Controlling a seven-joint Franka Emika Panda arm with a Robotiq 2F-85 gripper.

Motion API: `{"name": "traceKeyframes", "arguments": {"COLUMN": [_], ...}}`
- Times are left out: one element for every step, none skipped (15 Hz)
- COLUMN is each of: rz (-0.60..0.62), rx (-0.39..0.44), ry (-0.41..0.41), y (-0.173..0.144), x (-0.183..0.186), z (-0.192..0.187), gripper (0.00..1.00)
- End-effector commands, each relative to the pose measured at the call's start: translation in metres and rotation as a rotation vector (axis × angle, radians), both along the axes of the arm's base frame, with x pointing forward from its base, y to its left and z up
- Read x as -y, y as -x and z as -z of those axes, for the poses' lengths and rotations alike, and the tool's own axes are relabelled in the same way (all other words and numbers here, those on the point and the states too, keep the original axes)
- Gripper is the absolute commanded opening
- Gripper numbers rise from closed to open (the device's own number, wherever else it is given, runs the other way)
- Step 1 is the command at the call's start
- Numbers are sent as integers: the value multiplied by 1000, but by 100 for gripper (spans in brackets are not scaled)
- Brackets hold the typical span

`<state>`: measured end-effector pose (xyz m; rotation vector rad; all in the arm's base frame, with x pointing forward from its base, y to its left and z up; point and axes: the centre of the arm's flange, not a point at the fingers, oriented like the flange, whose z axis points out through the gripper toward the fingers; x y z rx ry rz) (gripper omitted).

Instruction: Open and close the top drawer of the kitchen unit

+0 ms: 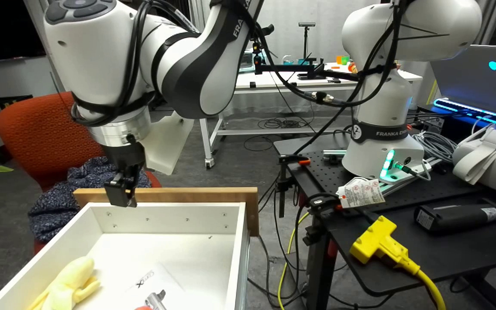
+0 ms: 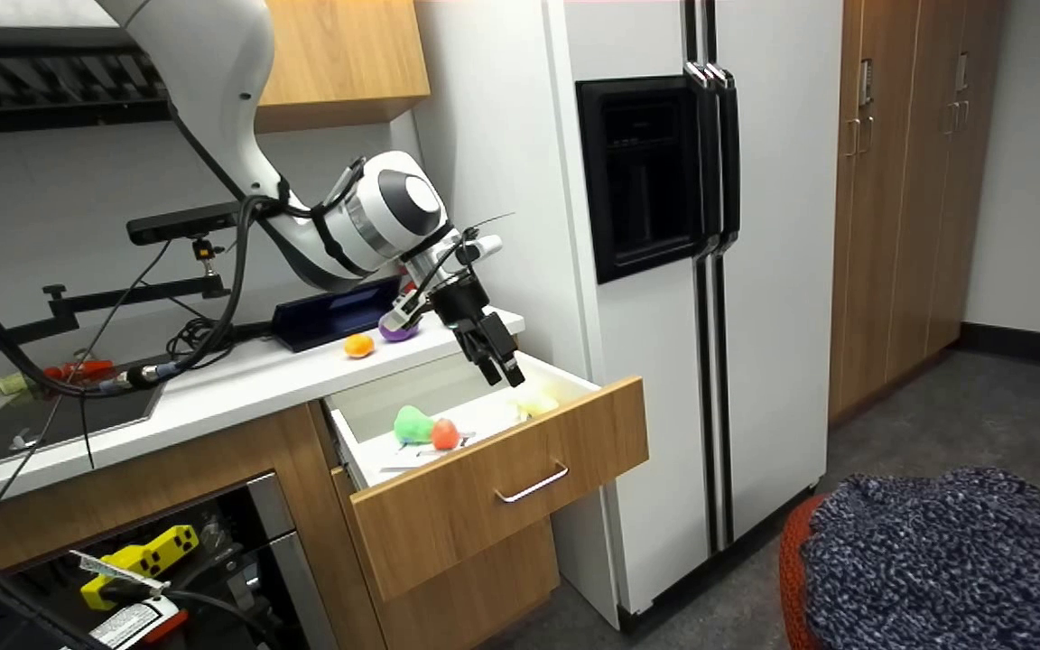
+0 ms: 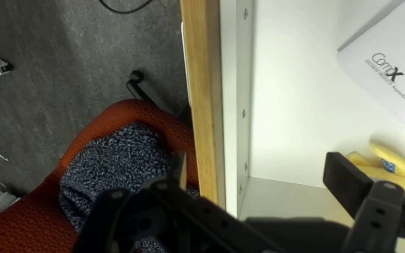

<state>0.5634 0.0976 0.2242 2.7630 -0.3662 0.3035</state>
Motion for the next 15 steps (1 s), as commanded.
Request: {"name": "traceKeyframes", "arguments": {"rz": [71, 101, 127, 159, 191, 219, 247, 273, 295, 314, 341, 361, 379, 394, 408], "rx": [7, 13, 16, 19, 23, 25, 26, 24, 21, 22, 23, 19, 14, 10, 5], "ry": [78, 100, 115, 129, 138, 145, 146, 142, 135, 129, 136, 132, 134, 133, 128], "y": [-4, -4, -4, -2, 0, 1, 2, 3, 3, 3, 3, 4, 5, 6, 6], "x": [32, 46, 58, 70, 82, 91, 100, 106, 111, 114, 117, 119, 120, 121, 121], "z": [5, 5, 4, 0, -3, -5, -7, -7, -8, -9, -9, -10, -10, -9, -9], "gripper": [100, 100, 100, 100, 100, 100, 100, 94, 74, 70, 68, 60, 53, 45, 36]}}
